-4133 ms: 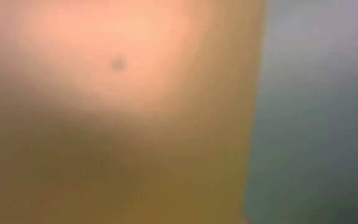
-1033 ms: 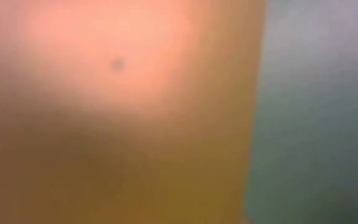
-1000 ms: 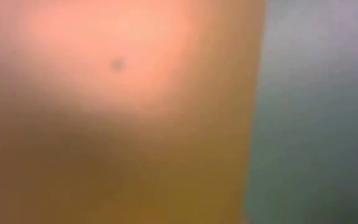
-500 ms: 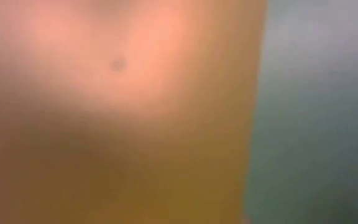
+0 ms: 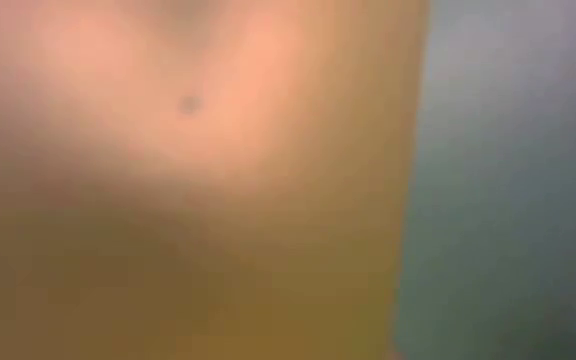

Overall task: Pick & Place USB Port
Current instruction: Put the large white charger cable into the yellow bin, then adjust the yellow bin

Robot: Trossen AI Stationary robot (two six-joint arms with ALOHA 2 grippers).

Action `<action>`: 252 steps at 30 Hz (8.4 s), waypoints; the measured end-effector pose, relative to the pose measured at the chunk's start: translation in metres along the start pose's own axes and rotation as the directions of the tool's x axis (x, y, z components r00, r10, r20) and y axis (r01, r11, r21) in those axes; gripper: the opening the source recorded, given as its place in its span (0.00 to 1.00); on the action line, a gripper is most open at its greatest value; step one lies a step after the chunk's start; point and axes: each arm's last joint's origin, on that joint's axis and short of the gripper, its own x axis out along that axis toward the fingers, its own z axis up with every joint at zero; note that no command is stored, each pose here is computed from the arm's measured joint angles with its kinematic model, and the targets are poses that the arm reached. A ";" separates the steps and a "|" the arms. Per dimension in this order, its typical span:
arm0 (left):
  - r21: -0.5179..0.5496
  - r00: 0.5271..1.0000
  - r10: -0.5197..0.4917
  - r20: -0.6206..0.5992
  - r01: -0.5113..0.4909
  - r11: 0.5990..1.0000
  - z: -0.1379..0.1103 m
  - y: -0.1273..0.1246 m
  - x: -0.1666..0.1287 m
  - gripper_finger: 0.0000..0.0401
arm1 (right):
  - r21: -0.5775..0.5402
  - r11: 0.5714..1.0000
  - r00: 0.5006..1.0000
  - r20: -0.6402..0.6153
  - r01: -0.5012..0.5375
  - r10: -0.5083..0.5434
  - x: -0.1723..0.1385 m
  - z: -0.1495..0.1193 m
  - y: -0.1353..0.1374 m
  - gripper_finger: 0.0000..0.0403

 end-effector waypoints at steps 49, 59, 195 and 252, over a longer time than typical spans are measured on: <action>0.049 1.000 -0.008 0.024 0.006 0.999 -0.013 -0.015 -0.002 0.29 | 0.502 0.837 0.967 -0.229 0.217 -0.113 0.091 -0.024 -0.008 0.07; 0.046 0.999 0.005 0.038 -0.007 0.999 -0.012 -0.014 -0.002 0.29 | 0.669 0.679 0.935 -0.071 0.302 -0.346 0.049 -0.007 -0.028 0.07; -0.397 0.844 -0.382 -0.376 0.226 0.890 -0.179 -0.045 0.110 0.08 | 0.182 0.758 0.394 0.913 -0.626 0.107 -0.096 0.157 -0.033 0.44; 0.184 0.982 0.118 -0.145 -0.091 0.979 -0.085 -0.048 0.060 0.45 | 0.178 0.786 0.387 0.918 -0.592 0.084 -0.097 0.156 -0.028 0.36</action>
